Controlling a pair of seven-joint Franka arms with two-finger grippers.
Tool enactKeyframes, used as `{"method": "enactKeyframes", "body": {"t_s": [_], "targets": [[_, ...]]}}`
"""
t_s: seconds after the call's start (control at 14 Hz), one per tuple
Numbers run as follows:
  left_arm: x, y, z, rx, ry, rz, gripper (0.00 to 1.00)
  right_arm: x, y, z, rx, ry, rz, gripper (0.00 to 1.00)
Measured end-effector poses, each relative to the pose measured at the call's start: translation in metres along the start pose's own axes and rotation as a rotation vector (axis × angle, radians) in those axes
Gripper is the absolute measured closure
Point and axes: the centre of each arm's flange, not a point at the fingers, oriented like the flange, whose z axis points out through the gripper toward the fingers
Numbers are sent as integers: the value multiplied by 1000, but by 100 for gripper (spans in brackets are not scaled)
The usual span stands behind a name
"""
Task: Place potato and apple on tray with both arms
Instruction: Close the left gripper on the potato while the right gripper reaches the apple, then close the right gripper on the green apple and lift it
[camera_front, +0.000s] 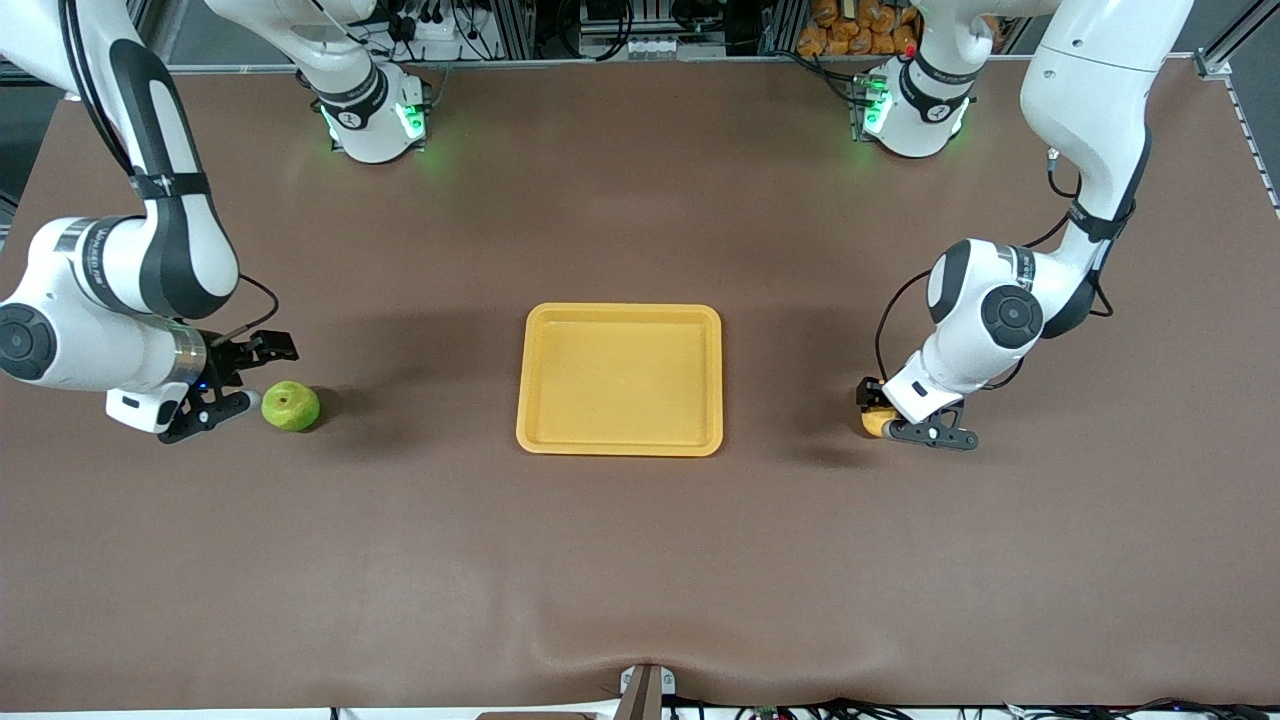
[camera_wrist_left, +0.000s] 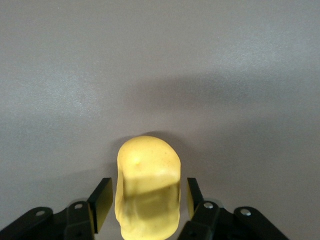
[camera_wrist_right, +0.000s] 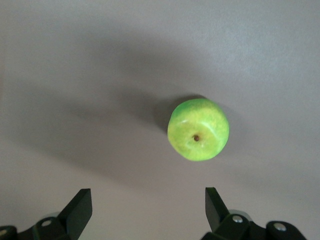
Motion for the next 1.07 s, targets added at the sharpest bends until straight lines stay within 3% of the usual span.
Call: {"method": "enactKeyframes", "body": {"t_s": [0.36,0.5,1.07], "targets": [[-1,0,3,0,-6,0,41,2,14,17,-84,119,-162,0],[-1,0,3,-1,-5,0,53,-2,22,25,-112,150,-206,0],[3,3,0,-1,5,4,53,-2,34,77,-83,96,-280,0]]}}
